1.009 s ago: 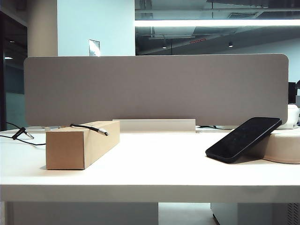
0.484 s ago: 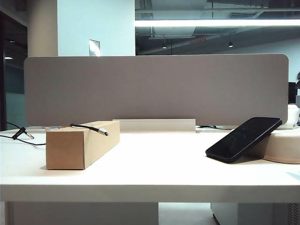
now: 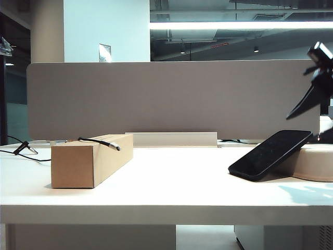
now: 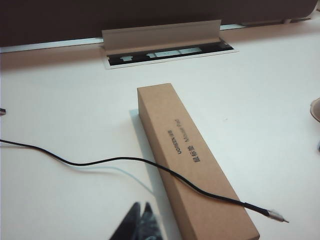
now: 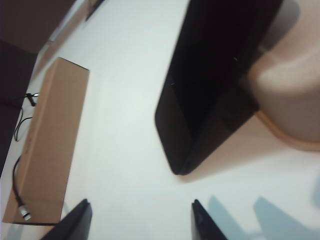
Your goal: Pick up the charging cable and the phone, plug the charging cable into the charging port on the phone, and finally place them back on the table.
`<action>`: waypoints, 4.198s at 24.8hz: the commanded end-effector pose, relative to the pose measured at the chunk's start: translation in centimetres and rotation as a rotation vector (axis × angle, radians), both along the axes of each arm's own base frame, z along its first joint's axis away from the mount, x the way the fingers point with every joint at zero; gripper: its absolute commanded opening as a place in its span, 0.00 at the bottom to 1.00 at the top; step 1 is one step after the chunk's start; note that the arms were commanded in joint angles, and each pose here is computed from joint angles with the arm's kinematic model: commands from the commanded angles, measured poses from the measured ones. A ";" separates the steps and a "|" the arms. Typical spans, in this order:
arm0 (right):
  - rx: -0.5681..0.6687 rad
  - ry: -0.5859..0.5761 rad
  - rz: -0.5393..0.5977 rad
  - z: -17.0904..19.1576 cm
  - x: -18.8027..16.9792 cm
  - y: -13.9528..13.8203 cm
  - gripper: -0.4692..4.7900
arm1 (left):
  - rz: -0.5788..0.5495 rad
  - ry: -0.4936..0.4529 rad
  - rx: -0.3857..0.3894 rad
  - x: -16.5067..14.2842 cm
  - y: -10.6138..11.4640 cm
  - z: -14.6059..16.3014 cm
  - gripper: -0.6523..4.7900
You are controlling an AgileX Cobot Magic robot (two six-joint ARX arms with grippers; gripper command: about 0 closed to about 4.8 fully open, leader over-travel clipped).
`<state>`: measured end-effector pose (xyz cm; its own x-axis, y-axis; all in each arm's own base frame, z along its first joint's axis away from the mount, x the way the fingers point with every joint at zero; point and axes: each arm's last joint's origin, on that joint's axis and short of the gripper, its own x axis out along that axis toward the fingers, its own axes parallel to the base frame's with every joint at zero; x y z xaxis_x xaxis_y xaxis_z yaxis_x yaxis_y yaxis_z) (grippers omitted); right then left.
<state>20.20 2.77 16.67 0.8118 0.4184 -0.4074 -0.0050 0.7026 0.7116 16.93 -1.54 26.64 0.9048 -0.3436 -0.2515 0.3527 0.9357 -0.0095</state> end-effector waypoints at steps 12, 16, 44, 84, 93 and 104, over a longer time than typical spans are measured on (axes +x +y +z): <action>0.062 0.075 0.031 -1.7 5.9 1.0 0.81 | -0.004 0.001 0.000 0.0 0.0 0.2 0.11; 0.058 0.101 0.043 -2.3 7.1 1.5 0.81 | -0.003 0.000 -0.001 0.0 0.0 0.2 0.11; -0.035 0.086 -0.025 -6.2 9.0 1.6 0.79 | -0.352 0.249 0.252 4.7 -5.9 -1.0 0.18; -0.100 -0.412 0.224 7.7 3.4 1.5 0.08 | -0.599 0.105 0.644 4.3 -11.3 -2.9 0.37; -0.160 -0.443 0.242 9.6 0.7 1.2 0.08 | -0.690 0.096 1.003 6.3 -14.4 -2.5 0.47; -0.164 -0.420 0.246 9.4 0.5 1.2 0.08 | -0.838 0.007 1.326 6.8 -14.7 -3.6 0.47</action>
